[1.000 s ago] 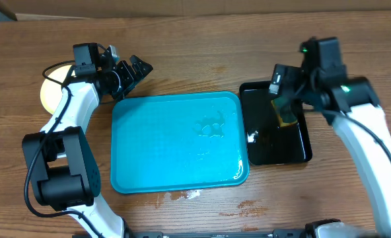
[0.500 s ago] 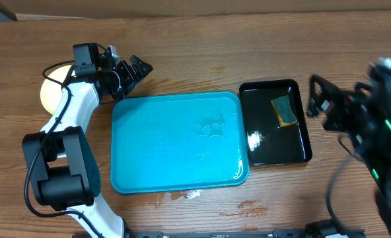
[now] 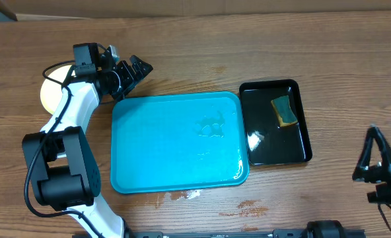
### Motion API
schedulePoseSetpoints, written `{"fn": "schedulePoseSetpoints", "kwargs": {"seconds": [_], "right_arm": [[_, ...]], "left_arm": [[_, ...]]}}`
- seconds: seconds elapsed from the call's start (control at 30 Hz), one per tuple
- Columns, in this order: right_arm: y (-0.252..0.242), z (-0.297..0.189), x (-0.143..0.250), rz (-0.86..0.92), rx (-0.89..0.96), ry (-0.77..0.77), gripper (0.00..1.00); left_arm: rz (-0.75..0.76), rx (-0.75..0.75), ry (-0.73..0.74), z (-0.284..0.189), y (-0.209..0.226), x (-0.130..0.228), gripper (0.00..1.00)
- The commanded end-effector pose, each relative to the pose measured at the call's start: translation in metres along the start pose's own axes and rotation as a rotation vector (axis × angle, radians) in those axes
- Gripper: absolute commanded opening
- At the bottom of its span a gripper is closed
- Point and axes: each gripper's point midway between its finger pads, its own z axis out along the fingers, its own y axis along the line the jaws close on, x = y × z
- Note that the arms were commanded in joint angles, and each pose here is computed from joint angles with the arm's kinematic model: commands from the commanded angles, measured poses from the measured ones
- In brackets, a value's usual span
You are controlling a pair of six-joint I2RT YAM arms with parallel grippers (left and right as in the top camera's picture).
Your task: Clean dirty plates on tray and stack at the side
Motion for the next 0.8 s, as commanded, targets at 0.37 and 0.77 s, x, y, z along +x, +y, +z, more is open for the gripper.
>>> {"fn": "schedulePoseSetpoints", "kwargs": {"seconds": [0.37,0.77], "right_arm": [[-0.010,0.019,0.035,-0.005,-0.167,-0.439,1.00],[-0.028,0.059,0.104,-0.019,-0.239,-0.513,1.00]], "left_arm": [[0.014,0.006,-0.019,-0.003,-0.007,-0.006,1.00],[0.014,0.006,-0.019,-0.003,-0.007,-0.006,1.00]]}}
